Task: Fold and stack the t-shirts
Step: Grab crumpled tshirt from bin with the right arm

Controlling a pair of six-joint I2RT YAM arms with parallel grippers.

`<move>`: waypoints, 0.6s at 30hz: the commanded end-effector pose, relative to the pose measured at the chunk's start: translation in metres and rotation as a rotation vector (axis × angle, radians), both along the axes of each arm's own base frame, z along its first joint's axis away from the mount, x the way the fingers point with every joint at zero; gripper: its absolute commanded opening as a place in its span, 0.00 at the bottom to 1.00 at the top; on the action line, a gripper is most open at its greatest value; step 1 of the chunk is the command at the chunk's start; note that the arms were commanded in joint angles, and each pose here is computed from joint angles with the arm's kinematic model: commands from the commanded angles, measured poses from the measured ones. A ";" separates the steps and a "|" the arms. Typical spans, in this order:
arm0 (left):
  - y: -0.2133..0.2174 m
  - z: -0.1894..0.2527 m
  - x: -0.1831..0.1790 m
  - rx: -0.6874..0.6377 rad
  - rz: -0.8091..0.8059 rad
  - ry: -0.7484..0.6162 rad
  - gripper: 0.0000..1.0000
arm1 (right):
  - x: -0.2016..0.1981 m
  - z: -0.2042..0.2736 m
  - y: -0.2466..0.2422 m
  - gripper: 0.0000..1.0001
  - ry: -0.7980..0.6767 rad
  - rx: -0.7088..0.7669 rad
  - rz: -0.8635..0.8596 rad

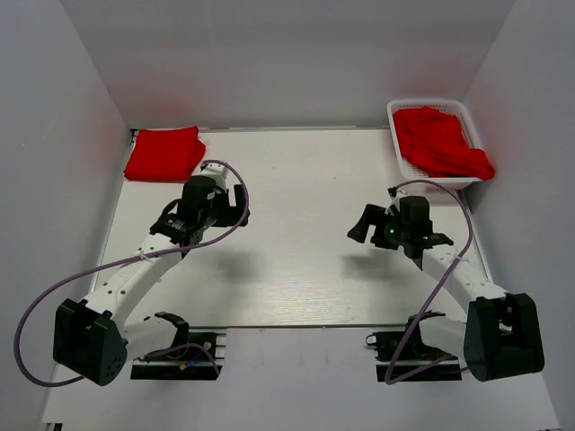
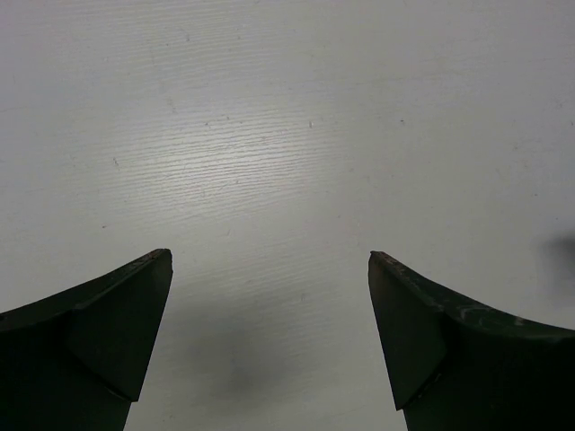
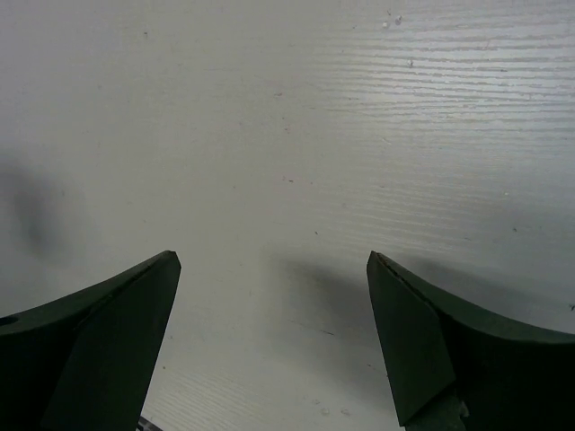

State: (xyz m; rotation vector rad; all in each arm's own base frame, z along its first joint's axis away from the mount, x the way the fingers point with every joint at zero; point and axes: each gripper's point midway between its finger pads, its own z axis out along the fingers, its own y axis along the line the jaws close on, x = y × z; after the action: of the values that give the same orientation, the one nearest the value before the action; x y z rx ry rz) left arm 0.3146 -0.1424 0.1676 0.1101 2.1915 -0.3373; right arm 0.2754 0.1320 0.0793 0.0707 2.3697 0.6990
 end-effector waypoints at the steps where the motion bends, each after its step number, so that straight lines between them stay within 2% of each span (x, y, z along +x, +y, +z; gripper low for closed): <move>1: -0.001 0.001 -0.001 -0.004 0.000 -0.005 1.00 | 0.014 0.036 0.011 0.90 -0.138 0.039 0.063; 4: -0.002 0.005 0.001 -0.014 0.000 -0.028 1.00 | 0.025 0.054 0.019 0.90 -0.239 0.082 0.098; 6: -0.003 -0.003 -0.002 -0.010 -0.017 -0.018 1.00 | 0.038 0.058 0.013 0.90 -0.276 0.046 0.072; 7: -0.003 -0.003 -0.002 -0.010 -0.017 -0.018 1.00 | 0.057 0.082 0.013 0.90 -0.317 0.030 0.056; 8: -0.003 -0.003 -0.002 -0.010 -0.017 -0.018 1.00 | 0.070 0.079 -0.005 0.90 -0.301 -0.048 -0.035; 11: -0.001 -0.003 0.002 -0.005 -0.007 -0.007 1.00 | 0.128 0.128 -0.036 0.90 -0.334 -0.152 -0.183; 13: -0.003 -0.003 0.004 0.000 -0.021 -0.005 1.00 | 0.162 0.123 -0.062 0.90 -0.271 -0.218 -0.272; 14: -0.004 -0.001 0.007 0.006 -0.026 -0.009 1.00 | 0.176 0.146 -0.071 0.90 -0.291 -0.233 -0.312; 16: -0.005 0.001 0.010 0.010 -0.031 -0.020 1.00 | 0.198 0.116 -0.101 0.90 -0.200 -0.309 -0.362; 17: -0.006 0.006 0.012 0.006 -0.031 -0.030 1.00 | 0.217 0.153 -0.108 0.90 -0.267 -0.307 -0.391; 18: -0.005 0.004 0.015 0.011 -0.022 -0.034 1.00 | 0.228 0.140 -0.116 0.90 -0.248 -0.354 -0.380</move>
State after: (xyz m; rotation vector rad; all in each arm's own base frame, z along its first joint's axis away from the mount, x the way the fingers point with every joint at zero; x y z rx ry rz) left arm 0.3162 -0.1426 0.1463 0.1352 2.2360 -0.3146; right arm 0.4921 0.0605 0.2377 0.2022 2.0344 0.3075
